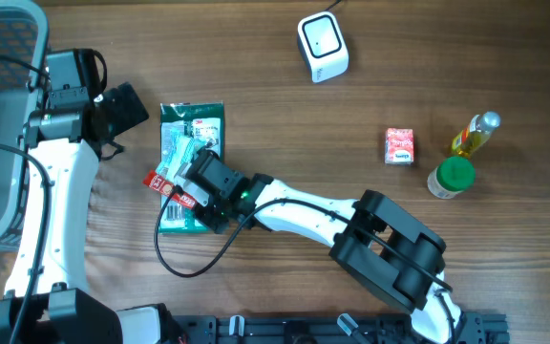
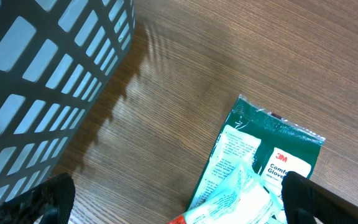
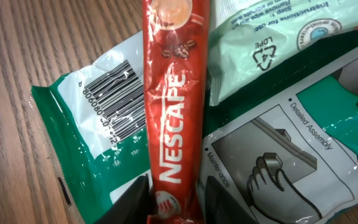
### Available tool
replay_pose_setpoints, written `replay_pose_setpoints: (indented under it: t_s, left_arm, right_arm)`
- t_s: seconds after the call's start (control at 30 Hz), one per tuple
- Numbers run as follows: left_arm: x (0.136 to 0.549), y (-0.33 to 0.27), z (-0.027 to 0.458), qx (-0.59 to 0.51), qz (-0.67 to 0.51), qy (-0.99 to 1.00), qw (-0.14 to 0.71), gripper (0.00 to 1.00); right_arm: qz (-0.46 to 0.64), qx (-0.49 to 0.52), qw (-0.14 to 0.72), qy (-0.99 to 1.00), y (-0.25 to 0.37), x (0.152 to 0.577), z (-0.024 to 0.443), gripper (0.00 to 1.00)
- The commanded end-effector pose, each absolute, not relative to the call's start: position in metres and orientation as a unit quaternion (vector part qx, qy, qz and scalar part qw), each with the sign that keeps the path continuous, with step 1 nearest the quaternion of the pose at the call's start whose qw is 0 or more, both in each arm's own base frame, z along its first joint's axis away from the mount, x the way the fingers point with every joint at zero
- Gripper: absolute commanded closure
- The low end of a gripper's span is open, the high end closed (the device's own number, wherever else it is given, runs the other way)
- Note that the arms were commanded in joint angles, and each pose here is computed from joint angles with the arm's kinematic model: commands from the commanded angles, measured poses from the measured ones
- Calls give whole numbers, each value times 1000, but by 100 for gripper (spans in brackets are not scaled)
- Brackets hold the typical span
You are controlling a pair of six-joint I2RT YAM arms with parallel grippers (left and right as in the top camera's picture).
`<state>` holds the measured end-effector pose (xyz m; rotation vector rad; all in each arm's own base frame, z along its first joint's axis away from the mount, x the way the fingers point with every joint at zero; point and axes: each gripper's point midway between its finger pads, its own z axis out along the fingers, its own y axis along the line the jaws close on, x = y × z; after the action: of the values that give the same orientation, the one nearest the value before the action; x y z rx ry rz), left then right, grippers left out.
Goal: Scan the item barcode
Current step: 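Carry Nescafe stick up to white scanner with right gripper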
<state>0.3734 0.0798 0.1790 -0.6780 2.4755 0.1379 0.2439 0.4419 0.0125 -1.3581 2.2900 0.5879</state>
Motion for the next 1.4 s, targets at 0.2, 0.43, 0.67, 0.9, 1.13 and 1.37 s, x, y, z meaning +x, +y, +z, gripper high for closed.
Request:
replay_pose_setpoints:
  t_s: [0.2, 0.43, 0.67, 0.9, 1.13, 1.37]
  left_arm:
    - [374, 82, 182, -262, 51, 921, 285, 0]
    - [374, 82, 182, -262, 51, 920, 285, 0]
    - [374, 82, 182, -262, 51, 921, 285, 0]
    - [374, 82, 182, -262, 51, 921, 285, 0]
    - [374, 82, 182, -262, 51, 921, 285, 0]
    - [374, 82, 182, -262, 51, 921, 285, 0]
  right_arm:
    - [214, -471, 209, 830, 440, 246, 21, 96]
    - [325, -402, 207, 831, 415, 269, 111, 95]
    - [504, -352, 119, 780, 366, 282, 163, 96]
    - [655, -365, 87, 656, 332, 275, 221, 96]
    - [720, -334, 37, 607, 309, 271, 249, 96]
    - [718, -207, -65, 661, 293, 288, 251, 96]
